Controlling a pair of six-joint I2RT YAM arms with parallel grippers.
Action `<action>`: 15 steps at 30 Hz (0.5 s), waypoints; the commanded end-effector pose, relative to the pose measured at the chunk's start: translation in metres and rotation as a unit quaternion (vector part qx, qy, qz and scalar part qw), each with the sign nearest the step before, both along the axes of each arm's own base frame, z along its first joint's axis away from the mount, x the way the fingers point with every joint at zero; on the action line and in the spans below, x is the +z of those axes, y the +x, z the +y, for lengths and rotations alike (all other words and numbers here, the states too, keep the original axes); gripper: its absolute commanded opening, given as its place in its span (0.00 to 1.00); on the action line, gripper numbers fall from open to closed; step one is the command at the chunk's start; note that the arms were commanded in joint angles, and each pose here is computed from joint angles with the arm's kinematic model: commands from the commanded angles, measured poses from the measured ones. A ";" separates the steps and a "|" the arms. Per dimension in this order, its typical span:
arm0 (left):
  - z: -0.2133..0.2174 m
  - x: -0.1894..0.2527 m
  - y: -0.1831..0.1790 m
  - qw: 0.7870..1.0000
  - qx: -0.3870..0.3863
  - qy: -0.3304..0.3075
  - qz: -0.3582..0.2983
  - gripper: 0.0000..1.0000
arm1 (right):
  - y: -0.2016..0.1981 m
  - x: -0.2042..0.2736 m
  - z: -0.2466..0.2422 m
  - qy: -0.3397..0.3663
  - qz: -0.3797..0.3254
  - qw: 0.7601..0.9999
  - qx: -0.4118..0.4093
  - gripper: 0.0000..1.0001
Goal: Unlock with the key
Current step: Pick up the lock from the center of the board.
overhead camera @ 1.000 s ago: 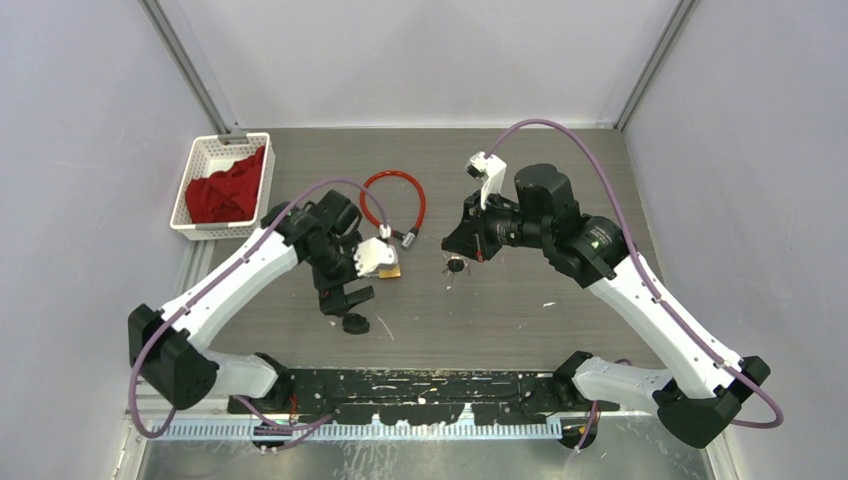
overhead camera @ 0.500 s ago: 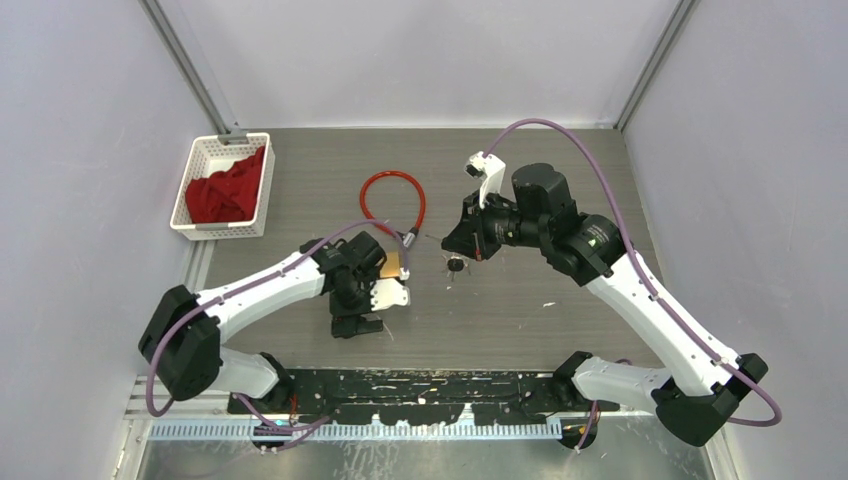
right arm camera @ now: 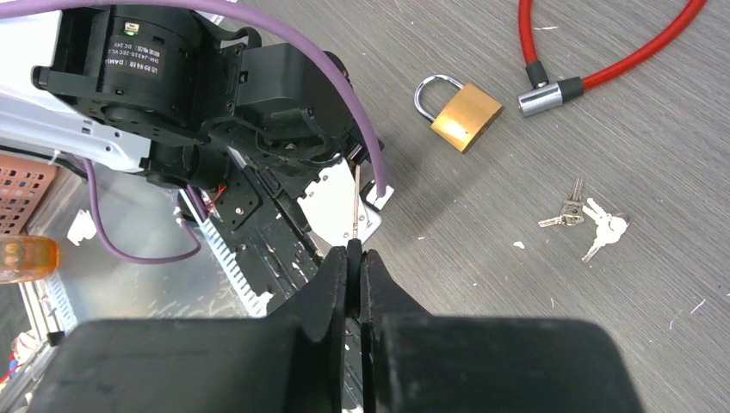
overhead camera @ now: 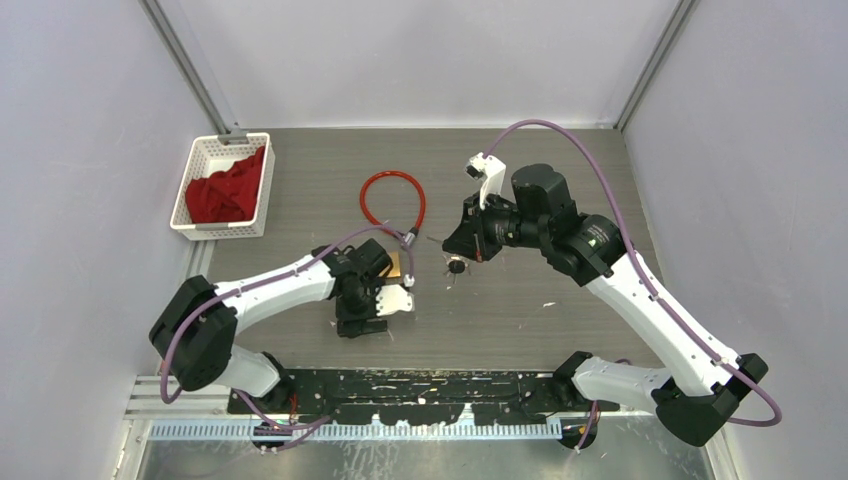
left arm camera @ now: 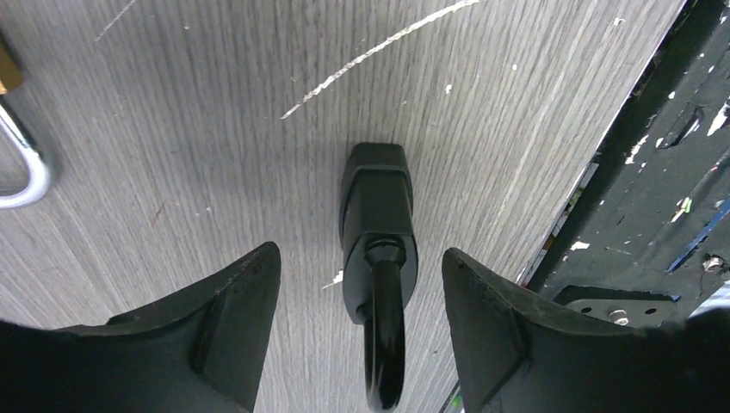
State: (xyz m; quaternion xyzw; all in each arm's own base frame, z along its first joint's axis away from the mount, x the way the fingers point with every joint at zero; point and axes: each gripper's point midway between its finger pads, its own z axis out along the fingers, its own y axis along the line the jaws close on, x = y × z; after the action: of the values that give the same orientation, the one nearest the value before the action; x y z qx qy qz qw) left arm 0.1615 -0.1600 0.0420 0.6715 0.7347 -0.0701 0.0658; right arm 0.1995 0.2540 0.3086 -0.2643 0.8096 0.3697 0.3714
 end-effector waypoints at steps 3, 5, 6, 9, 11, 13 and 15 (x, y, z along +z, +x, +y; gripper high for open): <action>-0.010 0.002 0.006 0.999 0.001 -0.018 -0.034 0.57 | 0.001 0.033 -0.004 0.030 -0.041 0.999 -0.008 0.01; -0.012 -0.001 0.007 0.999 -0.001 -0.016 -0.039 0.49 | 0.000 0.033 -0.003 0.031 -0.040 0.999 -0.007 0.01; -0.014 -0.002 0.007 0.999 -0.002 -0.017 -0.041 0.43 | 0.000 0.031 -0.003 0.030 -0.039 0.999 -0.007 0.01; -0.016 -0.008 0.008 0.999 0.002 -0.016 -0.040 0.02 | 0.000 0.028 -0.004 0.028 -0.038 0.999 -0.007 0.01; -0.017 -0.010 0.010 0.999 0.005 -0.015 -0.038 0.00 | 0.001 0.027 -0.005 0.025 -0.041 0.999 -0.009 0.01; -0.024 -0.003 0.014 0.999 0.006 -0.029 -0.045 0.00 | 0.002 0.027 -0.007 0.021 -0.046 0.999 -0.012 0.01; -0.038 0.017 0.025 0.996 0.014 -0.071 -0.056 0.00 | 0.003 0.030 -0.007 0.020 -0.054 0.998 -0.012 0.01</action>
State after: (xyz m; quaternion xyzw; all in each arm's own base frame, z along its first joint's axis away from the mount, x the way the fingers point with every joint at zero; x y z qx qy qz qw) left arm 0.1604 -0.1642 0.0350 0.6720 0.7347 -0.0524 0.0763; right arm 0.1985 0.2511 0.3104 -0.2629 0.8094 0.3664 0.3761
